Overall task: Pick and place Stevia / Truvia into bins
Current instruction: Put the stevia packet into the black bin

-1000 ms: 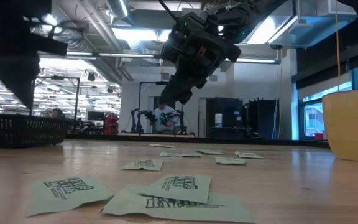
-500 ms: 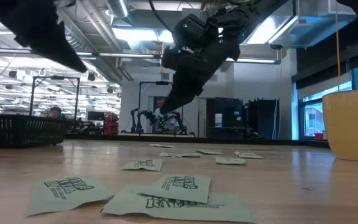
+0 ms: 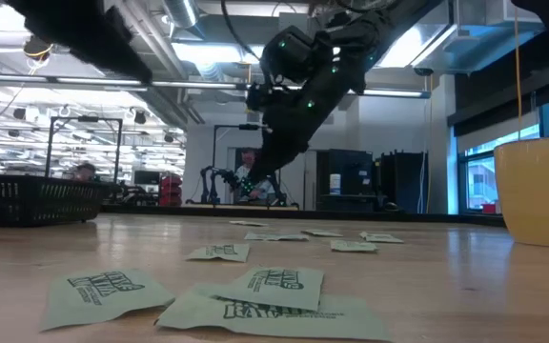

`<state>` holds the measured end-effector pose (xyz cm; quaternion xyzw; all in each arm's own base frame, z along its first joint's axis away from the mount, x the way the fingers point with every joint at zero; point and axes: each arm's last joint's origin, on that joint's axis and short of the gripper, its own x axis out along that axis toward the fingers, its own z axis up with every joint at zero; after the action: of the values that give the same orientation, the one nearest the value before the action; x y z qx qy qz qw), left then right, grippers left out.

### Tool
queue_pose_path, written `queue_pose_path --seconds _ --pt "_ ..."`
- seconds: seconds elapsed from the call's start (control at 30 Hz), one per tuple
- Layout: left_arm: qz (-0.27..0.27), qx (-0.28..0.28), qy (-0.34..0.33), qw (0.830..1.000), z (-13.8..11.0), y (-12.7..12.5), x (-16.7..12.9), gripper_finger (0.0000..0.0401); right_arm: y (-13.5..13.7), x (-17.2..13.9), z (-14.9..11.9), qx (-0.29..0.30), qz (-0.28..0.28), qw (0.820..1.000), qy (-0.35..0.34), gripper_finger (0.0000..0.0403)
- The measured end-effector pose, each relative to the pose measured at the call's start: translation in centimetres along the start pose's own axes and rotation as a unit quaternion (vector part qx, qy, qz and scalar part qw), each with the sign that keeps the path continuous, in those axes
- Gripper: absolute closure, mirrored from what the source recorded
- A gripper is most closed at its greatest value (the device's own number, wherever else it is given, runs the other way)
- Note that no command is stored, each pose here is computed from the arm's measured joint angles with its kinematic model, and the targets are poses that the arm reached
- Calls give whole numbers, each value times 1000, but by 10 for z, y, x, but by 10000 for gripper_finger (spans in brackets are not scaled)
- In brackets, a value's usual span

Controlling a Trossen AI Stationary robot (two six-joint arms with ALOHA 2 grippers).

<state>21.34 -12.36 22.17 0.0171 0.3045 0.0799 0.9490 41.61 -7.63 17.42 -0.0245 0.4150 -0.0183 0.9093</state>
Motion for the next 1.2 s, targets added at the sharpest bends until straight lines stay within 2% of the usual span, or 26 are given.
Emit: queue_pose_path --seconds 0.13,0.27,0.57,0.8,1.2 --pt "-61 76 -25 995 10 -3 3 352 0 12 -5 2 -5 1000 3 286" --pt "-95 106 -53 988 19 -1 6 355 -1 22 -11 2 -20 1000 14 286" --pt "-116 105 -46 987 25 15 17 375 -4 36 -22 10 -24 999 39 288" --pt "-144 98 -54 983 32 26 24 388 -10 44 -30 15 -44 997 59 314" --pt "-136 91 -53 985 34 33 27 389 -10 51 -36 28 -43 996 76 355"
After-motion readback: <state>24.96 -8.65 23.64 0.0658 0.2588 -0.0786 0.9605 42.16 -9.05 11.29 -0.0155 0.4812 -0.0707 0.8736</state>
